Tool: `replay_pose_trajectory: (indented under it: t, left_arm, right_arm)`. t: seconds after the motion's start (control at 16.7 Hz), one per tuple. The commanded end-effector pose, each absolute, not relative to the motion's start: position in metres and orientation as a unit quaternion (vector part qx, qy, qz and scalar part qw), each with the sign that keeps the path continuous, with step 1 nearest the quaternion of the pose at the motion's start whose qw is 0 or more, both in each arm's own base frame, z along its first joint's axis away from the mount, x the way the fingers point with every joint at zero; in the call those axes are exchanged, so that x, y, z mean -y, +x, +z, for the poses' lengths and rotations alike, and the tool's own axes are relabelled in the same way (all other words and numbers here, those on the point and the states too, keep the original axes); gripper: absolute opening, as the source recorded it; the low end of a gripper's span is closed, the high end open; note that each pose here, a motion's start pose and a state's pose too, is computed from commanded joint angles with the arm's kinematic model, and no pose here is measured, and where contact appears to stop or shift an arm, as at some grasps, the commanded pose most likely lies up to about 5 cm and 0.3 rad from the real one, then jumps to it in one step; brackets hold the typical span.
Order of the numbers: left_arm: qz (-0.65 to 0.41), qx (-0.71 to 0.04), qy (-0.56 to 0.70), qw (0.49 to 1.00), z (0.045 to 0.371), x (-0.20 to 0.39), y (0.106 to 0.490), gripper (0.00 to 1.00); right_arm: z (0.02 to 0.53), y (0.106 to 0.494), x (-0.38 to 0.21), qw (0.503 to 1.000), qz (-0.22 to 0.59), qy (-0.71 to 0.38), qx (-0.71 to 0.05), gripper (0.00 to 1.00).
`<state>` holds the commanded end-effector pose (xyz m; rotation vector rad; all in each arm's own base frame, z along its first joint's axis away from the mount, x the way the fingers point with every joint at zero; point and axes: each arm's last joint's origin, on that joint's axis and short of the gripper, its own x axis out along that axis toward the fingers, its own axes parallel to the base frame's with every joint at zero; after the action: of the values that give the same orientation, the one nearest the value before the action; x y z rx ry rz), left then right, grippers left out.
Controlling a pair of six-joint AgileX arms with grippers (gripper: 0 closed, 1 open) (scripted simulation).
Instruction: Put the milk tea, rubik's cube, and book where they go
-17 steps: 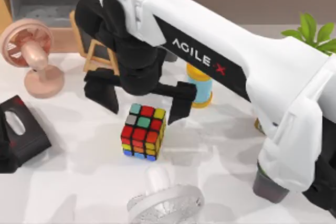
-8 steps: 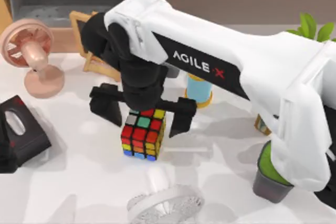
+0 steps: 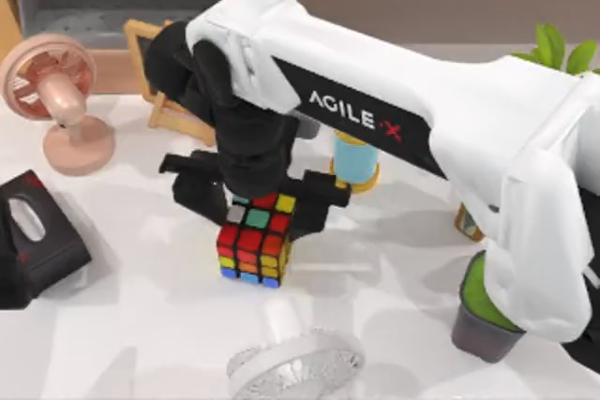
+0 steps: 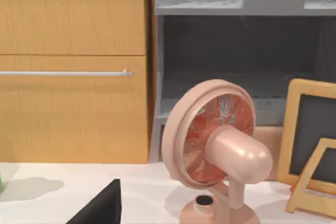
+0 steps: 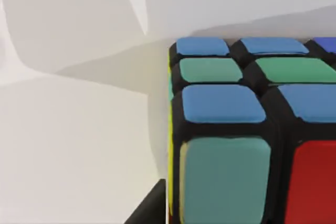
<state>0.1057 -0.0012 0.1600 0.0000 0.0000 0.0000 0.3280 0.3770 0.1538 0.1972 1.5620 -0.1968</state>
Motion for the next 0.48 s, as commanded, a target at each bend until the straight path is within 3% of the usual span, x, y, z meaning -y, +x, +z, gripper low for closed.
replay_pose_trajectory:
  t: [0.42,0.48]
  left_arm:
    - [0.0,0.0,0.0,1.0,0.16,0.0012,0.1057,1.0]
    - [0.0,0.0,0.0,1.0,0.16,0.0012,0.1057,1.0]
  right_arm:
    - [0.1538,0.328,-0.377,0.701,-0.088,0.089,-0.702,0.02]
    - [0.1538,0.328,-0.377,0.701,-0.088,0.089,-0.702,0.0]
